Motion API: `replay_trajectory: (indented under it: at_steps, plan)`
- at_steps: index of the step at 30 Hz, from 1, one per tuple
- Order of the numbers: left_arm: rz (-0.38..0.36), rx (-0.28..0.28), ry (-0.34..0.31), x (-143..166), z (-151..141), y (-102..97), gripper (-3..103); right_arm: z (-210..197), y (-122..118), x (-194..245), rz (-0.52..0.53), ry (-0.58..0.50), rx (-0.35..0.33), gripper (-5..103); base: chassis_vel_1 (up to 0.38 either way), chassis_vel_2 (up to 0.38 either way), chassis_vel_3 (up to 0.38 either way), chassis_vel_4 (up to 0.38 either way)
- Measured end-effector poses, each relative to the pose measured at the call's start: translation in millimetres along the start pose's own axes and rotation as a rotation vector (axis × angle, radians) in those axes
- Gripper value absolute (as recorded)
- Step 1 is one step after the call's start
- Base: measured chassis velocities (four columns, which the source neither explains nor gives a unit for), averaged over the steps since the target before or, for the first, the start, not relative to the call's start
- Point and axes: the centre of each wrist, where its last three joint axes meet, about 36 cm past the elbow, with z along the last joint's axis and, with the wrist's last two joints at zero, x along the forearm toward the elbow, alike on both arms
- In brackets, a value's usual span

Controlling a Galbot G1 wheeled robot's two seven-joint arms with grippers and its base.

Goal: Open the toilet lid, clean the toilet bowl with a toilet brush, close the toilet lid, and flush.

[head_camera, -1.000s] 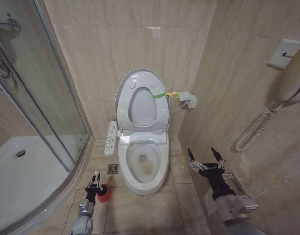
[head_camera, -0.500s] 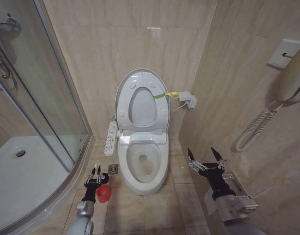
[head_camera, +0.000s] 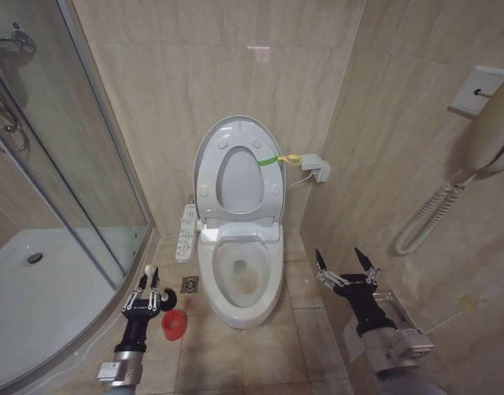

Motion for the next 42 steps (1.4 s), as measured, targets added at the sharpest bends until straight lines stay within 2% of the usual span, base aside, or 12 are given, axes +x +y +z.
replay_trajectory:
  at_steps: [3,8,12,15,17,23,28,30,32,36,42]
  plan:
    - [0.027,0.017,-0.033,1,-27,-9.2,20,0,0,0,0.0,0.0,0.0,100,0.0,0.0,0.0,0.0]
    - [0.07,0.039,-0.08,-8,-46,-19.5,20,0,0,0,0.0,0.0,0.0,100,0.0,0.0,0.0,0.0]
    - [0.108,0.06,-0.12,-24,-62,-24.6,20,0,0,0,0.0,0.0,0.0,100,0.0,0.0,0.0,0.0]
    - [0.152,0.097,-0.149,-53,-77,-22.7,20,0,0,0,0.0,0.0,0.0,100,0.0,0.0,0.0,0.0]
    - [0.17,0.115,-0.159,-65,-77,-21.7,20,0,0,0,0.0,0.0,0.0,100,0.0,0.0,0.0,0.0]
    - [0.245,0.163,-0.167,-108,-51,-22.0,20,0,0,0,0.0,0.0,0.0,100,0.0,0.0,0.0,0.0]
    - [0.295,0.171,-0.17,-136,-28,-30.3,20,0,0,0,0.0,0.0,0.0,100,0.0,0.0,0.0,0.0]
    - [0.327,0.182,-0.162,-155,-12,-43.1,20,0,0,0,0.0,0.0,0.0,100,0.0,0.0,0.0,0.0]
    - [0.327,0.182,-0.162,-155,-12,-43.1,20,0,0,0,0.0,0.0,0.0,100,0.0,0.0,0.0,0.0]
    - [0.395,0.204,-0.113,-183,27,-77.7,20,0,0,0,0.0,0.0,0.0,100,0.0,0.0,0.0,0.0]
    - [0.428,0.204,-0.071,-203,56,-99.0,20,0,0,0,0.0,0.0,0.0,100,0.0,0.0,0.0,0.0]
